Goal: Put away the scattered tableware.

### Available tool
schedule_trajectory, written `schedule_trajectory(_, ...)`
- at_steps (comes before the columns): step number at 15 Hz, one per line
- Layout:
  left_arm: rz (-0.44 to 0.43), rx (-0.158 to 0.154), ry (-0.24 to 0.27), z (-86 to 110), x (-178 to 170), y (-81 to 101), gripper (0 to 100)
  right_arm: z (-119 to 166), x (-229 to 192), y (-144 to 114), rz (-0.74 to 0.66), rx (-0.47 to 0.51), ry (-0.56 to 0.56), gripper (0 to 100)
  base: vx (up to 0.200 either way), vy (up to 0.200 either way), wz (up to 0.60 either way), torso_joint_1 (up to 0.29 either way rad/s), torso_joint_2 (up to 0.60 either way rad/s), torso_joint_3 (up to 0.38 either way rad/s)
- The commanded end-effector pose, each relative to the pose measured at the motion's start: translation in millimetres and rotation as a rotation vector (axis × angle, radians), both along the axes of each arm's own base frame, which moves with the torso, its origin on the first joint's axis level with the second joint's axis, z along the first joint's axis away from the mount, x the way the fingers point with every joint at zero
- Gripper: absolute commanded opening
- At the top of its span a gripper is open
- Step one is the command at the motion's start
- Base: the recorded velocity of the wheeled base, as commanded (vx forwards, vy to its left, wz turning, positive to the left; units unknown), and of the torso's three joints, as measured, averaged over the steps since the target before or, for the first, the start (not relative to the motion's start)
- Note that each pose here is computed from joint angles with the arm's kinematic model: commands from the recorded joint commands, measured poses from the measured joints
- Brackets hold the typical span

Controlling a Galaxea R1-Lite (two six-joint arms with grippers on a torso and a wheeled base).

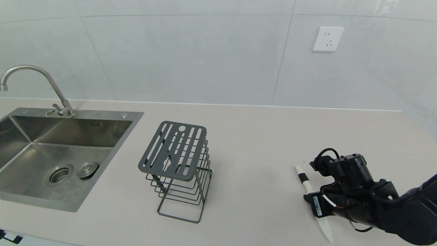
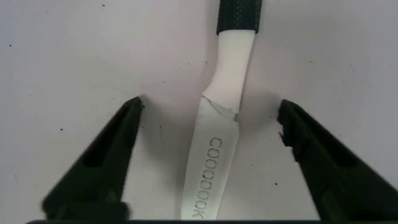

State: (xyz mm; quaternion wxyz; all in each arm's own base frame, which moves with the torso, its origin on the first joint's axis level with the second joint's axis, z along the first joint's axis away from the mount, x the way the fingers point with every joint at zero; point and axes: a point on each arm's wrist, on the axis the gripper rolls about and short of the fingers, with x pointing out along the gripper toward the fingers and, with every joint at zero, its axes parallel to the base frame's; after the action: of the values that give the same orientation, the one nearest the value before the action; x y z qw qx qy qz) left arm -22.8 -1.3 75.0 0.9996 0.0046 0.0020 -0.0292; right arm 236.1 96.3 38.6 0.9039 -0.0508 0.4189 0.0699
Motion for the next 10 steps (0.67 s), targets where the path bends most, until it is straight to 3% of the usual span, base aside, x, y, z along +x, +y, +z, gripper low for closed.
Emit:
schedule_trajectory(1,0.0,0.0,0.002,0.0,0,0.0,100,-11,3,-5,-0.016,0.008,0.002,0,0.0,0.0,0.0,0.0,0.0,0.0)
schedule_trajectory(4,0.002,-0.002,0.002,0.0,0,0.0,100,-7,5,-2,-0.002,0.015,-0.032,0,0.0,0.0,0.0,0.0,0.0,0.0)
schedule_trajectory(10,-0.002,-0.005,0.002,0.0,0,0.0,100,70,-3,9,0.081,0.109,-0.326,0,0.0,0.0,0.0,0.0,0.0,0.0)
